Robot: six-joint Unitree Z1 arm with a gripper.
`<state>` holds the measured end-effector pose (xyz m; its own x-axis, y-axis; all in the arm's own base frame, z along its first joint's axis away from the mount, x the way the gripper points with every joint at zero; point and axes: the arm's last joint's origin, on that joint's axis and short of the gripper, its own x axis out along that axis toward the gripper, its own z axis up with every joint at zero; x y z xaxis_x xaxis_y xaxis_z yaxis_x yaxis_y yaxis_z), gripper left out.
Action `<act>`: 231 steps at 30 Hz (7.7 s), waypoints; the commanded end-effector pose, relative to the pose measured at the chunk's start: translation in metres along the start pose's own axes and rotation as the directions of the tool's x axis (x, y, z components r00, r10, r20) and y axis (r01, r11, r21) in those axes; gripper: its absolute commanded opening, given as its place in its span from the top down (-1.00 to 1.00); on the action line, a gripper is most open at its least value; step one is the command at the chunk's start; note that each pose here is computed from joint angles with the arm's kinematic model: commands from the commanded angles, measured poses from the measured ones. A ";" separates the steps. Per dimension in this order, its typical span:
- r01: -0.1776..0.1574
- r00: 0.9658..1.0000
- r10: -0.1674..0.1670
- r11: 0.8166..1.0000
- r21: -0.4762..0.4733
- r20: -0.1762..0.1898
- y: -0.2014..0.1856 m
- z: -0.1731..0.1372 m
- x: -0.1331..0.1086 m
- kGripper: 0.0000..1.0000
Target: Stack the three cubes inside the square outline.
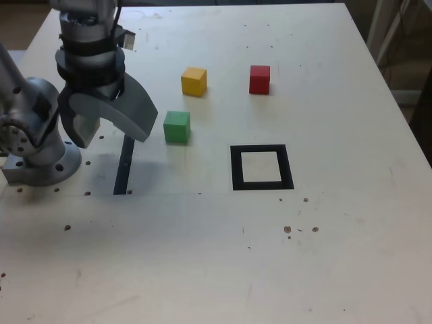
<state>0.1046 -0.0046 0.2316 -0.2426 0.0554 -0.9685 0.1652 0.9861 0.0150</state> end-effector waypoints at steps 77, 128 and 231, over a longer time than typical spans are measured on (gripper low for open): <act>-0.055 0.998 0.052 0.995 -0.078 -0.047 0.209 0.217 -0.053 -0.88; 0.038 0.999 -0.037 0.998 -0.047 0.030 0.227 0.224 -0.023 0.19; -0.118 0.983 0.149 0.960 -0.253 0.108 0.107 0.142 -0.079 -0.99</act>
<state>0.2800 0.0594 0.2753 -0.1109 0.1717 -0.9789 -0.0744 0.9808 0.1805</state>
